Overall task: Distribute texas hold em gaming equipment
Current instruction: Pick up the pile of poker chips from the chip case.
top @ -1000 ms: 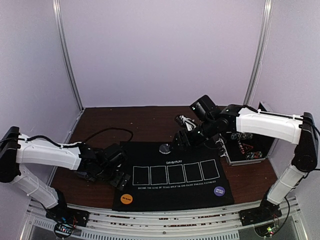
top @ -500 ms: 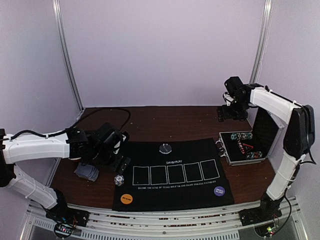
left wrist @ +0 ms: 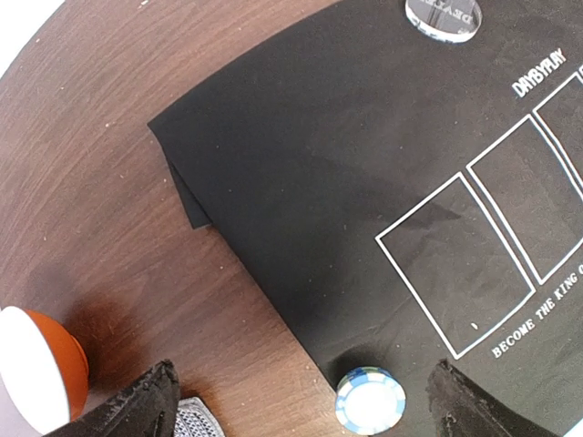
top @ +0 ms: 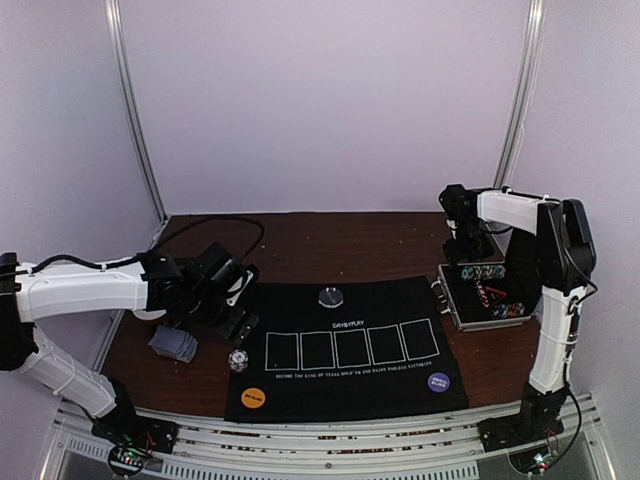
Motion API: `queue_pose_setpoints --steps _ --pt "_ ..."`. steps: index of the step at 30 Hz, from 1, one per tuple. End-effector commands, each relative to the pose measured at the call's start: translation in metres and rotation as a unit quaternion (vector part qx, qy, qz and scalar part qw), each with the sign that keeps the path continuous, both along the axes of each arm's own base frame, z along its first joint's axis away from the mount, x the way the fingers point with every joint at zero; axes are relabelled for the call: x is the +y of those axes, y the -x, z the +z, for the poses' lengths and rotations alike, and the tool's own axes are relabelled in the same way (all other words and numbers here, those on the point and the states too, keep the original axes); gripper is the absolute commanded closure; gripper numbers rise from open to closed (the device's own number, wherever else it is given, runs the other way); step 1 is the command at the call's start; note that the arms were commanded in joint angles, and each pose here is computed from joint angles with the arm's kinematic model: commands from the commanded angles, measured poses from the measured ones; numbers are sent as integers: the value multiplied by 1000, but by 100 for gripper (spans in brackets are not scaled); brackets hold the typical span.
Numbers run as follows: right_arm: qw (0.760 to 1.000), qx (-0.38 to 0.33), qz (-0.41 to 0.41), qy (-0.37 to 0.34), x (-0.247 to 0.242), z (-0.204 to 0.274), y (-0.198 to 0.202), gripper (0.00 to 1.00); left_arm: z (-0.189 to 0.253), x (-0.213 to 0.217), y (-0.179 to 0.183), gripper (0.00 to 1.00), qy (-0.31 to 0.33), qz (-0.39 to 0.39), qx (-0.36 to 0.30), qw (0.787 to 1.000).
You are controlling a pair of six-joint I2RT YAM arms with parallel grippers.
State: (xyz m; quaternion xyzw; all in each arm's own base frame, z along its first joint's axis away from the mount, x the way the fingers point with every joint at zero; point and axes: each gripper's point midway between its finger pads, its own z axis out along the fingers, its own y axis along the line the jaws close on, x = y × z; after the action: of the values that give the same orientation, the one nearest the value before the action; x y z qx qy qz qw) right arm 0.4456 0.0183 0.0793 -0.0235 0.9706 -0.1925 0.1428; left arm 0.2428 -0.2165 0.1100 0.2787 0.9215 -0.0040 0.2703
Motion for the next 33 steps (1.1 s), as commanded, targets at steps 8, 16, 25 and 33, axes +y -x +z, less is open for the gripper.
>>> queue_pose_setpoints --steps 8,16,25,33 --pt "999 35 -6 26 -15 -32 2 38 2 -11 -12 2 -5 -16 -6 1000" --pt "998 53 3 -41 6 -50 12 50 2 -10 -13 2 -10 -18 -6 1000" --pt "997 39 13 -58 23 -38 13 52 -1 -11 -12 2 -11 -22 -2 1000" --pt "999 31 4 -14 8 -32 14 50 -3 -11 -9 2 -8 -26 4 1000"
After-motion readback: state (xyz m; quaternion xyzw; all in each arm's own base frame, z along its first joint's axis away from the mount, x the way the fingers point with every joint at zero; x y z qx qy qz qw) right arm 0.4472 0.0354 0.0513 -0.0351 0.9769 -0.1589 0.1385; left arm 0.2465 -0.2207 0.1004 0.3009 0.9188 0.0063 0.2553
